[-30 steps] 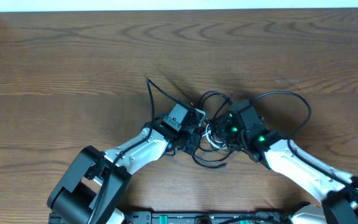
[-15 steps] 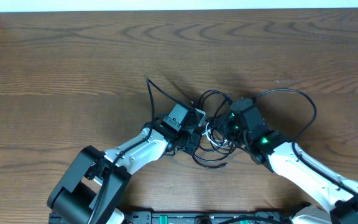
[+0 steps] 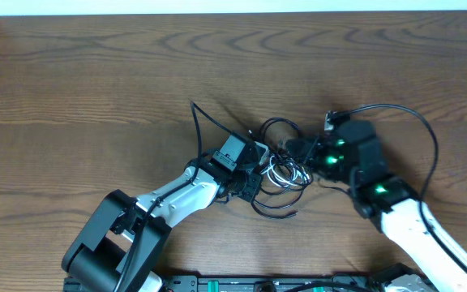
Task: Untangle cables
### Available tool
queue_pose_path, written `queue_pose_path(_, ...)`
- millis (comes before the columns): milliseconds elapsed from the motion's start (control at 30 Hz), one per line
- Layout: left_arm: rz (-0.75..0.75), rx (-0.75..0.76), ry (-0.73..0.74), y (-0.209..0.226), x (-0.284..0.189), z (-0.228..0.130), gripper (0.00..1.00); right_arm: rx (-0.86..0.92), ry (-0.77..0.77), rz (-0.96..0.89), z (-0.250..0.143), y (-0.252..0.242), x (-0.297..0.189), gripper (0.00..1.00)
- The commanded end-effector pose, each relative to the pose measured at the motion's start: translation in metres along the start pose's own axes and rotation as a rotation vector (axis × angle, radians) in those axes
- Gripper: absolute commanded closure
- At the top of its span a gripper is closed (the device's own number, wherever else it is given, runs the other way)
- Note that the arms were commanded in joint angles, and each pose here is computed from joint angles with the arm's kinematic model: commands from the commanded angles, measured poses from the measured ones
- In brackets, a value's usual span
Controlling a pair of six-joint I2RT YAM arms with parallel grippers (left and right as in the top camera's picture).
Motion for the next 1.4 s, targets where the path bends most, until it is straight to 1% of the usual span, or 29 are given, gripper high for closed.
queue_pose_path(0, 0.051, -0.004, 0.022, 0.013, 0.004, -0.007, 0.92, -0.101, 0.043, 0.154, 0.002, 0.02, -0.022, 0.99)
queue_pose_path(267, 0.052, -0.004, 0.022, 0.013, 0.004, -0.007, 0.92, -0.207, 0.098, 0.35, 0.006, 0.028, -0.05, 0.99)
queue_pose_path(300, 0.052, -0.004, 0.022, 0.013, 0.004, -0.007, 0.92, -0.255, 0.099, 0.421, 0.009, 0.033, -0.06, 0.99)
queue_pose_path(400, 0.052, -0.004, 0.022, 0.013, 0.004, -0.007, 0.92, -0.335, 0.107, 0.561, 0.012, 0.043, -0.082, 0.99)
queue_pose_path(533, 0.052, -0.004, 0.022, 0.013, 0.004, -0.007, 0.92, -0.37, 0.082, 0.629, 0.02, 0.037, -0.104, 0.99)
queue_pose_path(633, 0.052, -0.004, 0.022, 0.013, 0.004, -0.007, 0.93, -0.328, 0.043, 0.571, 0.028, 0.021, -0.105, 0.99)
queue_pose_path(733, 0.052, -0.004, 0.022, 0.013, 0.004, -0.007, 0.92, -0.24, 0.018, 0.42, 0.03, -0.007, -0.095, 0.99)
queue_pose_path(800, 0.052, -0.004, 0.022, 0.013, 0.004, -0.007, 0.92, -0.15, 0.026, 0.242, 0.025, -0.038, -0.085, 0.99)
queue_pose_path(867, 0.051, -0.004, 0.021, 0.013, 0.004, -0.007, 0.92, -0.066, 0.074, 0.012, 0.007, -0.077, -0.078, 0.99)
queue_pose_path(933, 0.051, -0.004, 0.02, 0.013, 0.004, -0.006, 0.92, -0.037, 0.116, -0.097, -0.006, -0.094, -0.077, 0.99)
queue_pose_path(1033, 0.048, -0.002, 0.015, 0.013, 0.005, -0.005, 0.92, -0.017, 0.164, -0.173, -0.022, -0.107, -0.076, 0.99)
queue_pose_path(1133, 0.047, -0.001, 0.011, 0.012, 0.005, -0.004, 0.92, -0.016, 0.203, -0.181, -0.035, -0.109, -0.072, 0.99)
queue_pose_path(1167, 0.047, -0.001, 0.011, 0.012, 0.005, -0.004, 0.92, -0.017, 0.212, -0.18, -0.038, -0.109, -0.071, 0.92)
queue_pose_path(1200, 0.047, -0.001, 0.012, 0.012, 0.005, -0.004, 0.92, -0.017, 0.219, -0.179, -0.04, -0.109, -0.07, 0.79)
queue_pose_path(1267, 0.047, -0.001, 0.012, 0.012, 0.005, -0.004, 0.92, -0.009, 0.226, -0.18, -0.043, -0.109, -0.069, 0.63)
queue_pose_path(1367, 0.047, -0.001, 0.012, 0.012, 0.005, -0.004, 0.92, 0.036, 0.23, -0.214, -0.047, -0.113, -0.068, 0.49)
Point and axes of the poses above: each gripper's point midway between its finger pads, its own x axis out along the fingers, its own y axis along the line the jaws close on, z = x × y, the point moved 1 cm from there along -x, back along the fingers, and after that the axes turned 13 degrees about -x, right-handed, at the moved point
